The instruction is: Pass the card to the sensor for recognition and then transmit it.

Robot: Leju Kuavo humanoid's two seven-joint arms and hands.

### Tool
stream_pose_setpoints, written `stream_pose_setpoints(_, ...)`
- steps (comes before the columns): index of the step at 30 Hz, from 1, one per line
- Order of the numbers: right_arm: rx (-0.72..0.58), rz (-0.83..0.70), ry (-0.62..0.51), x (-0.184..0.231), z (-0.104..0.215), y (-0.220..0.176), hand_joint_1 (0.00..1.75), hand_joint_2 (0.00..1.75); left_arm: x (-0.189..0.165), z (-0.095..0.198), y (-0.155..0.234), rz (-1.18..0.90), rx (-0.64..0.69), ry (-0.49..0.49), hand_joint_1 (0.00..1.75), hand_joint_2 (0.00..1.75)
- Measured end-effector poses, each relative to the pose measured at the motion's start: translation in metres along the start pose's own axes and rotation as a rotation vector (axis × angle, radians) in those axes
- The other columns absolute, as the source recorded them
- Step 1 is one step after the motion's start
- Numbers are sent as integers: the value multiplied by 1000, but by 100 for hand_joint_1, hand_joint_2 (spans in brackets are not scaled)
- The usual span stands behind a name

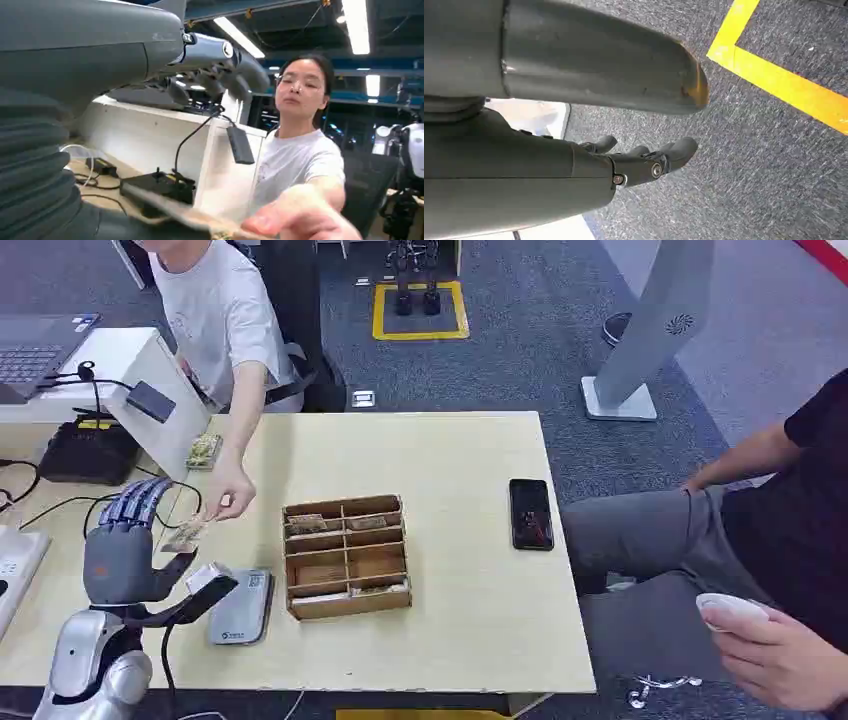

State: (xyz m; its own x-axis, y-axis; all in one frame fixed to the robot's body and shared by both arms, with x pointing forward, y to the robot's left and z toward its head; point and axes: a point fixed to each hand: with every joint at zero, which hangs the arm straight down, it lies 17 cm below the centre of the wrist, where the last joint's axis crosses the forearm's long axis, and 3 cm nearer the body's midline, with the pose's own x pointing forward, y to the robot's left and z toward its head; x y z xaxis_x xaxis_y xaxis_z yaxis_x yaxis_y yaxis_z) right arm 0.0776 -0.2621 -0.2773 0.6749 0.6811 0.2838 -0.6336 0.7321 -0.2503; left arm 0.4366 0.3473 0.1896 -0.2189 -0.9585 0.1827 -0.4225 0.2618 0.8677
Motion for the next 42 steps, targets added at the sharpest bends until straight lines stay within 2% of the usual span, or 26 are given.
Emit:
stream_pose_setpoints(10, -7, 7, -9, 1, 0, -1, 0, 0, 0, -1, 3, 47, 15, 6, 175, 175)
stream_pose_setpoints(17, -8, 8, -13, 2, 0, -2, 0, 0, 7, 0, 0, 252, 15, 9, 175, 175)
stream_pose_setpoints(22, -14, 4, -5, 0, 0, -3, 0, 0, 12, 5, -31, 483, -134, 95, 175, 175)
stream_pose_setpoints(27, -21, 1, -1, -1, 0, -4, 0, 0, 18, 12, -50, 604, -231, 142, 175, 175)
stream_pose_setpoints(34, -24, -3, -2, -1, 0, -4, 0, 0, 18, 21, -63, 598, -303, 162, 175, 175)
stream_pose_setpoints(42, -29, -18, 1, -2, 0, -5, 0, 0, 13, 44, -76, 616, -366, 185, 175, 175)
